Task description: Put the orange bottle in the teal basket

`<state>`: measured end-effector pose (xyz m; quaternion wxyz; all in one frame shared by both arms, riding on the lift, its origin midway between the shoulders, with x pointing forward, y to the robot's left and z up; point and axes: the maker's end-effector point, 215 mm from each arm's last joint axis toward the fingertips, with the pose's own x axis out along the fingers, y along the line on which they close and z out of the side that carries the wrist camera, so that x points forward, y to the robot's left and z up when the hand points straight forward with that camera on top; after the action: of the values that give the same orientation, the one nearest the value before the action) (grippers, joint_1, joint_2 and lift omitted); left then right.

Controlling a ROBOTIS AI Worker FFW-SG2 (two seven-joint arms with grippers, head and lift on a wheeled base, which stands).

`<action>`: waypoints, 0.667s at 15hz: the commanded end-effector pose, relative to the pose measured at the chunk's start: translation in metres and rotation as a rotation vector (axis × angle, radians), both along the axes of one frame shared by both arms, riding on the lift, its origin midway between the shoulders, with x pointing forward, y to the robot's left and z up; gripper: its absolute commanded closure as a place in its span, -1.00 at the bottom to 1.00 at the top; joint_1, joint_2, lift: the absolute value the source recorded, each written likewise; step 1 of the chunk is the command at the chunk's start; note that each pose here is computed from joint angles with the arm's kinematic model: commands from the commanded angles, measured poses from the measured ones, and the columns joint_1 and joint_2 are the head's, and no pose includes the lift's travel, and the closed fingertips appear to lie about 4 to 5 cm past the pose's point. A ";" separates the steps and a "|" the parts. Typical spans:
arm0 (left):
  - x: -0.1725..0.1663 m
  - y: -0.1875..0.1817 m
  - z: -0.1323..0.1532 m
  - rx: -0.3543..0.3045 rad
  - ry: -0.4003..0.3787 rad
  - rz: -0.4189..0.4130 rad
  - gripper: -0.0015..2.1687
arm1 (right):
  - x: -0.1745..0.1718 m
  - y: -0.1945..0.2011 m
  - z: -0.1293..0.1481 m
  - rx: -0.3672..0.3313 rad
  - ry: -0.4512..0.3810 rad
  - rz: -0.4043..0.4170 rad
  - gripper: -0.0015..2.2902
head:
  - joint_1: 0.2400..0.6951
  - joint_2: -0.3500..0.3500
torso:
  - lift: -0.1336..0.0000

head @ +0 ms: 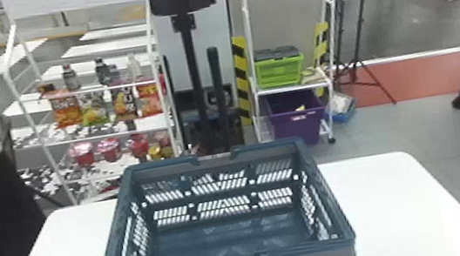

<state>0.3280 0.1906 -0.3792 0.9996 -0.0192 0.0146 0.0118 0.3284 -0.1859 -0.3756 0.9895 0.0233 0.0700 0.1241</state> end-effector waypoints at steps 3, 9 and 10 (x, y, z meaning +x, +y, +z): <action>0.000 0.000 0.000 -0.003 -0.001 0.003 -0.49 | 0.000 0.000 0.000 0.002 0.000 0.000 -0.89 | 0.14 0.00 | 1.00; 0.001 0.000 0.002 -0.003 -0.004 0.001 -0.49 | 0.000 0.000 -0.001 0.002 0.001 -0.002 -0.89 | 0.14 0.00 | 1.00; 0.001 0.000 0.006 -0.003 -0.012 0.003 -0.49 | 0.000 -0.001 0.000 0.001 0.000 -0.003 -0.89 | 0.14 0.00 | 1.00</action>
<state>0.3288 0.1907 -0.3768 0.9997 -0.0201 0.0124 0.0116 0.3283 -0.1862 -0.3761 0.9896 0.0239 0.0703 0.1233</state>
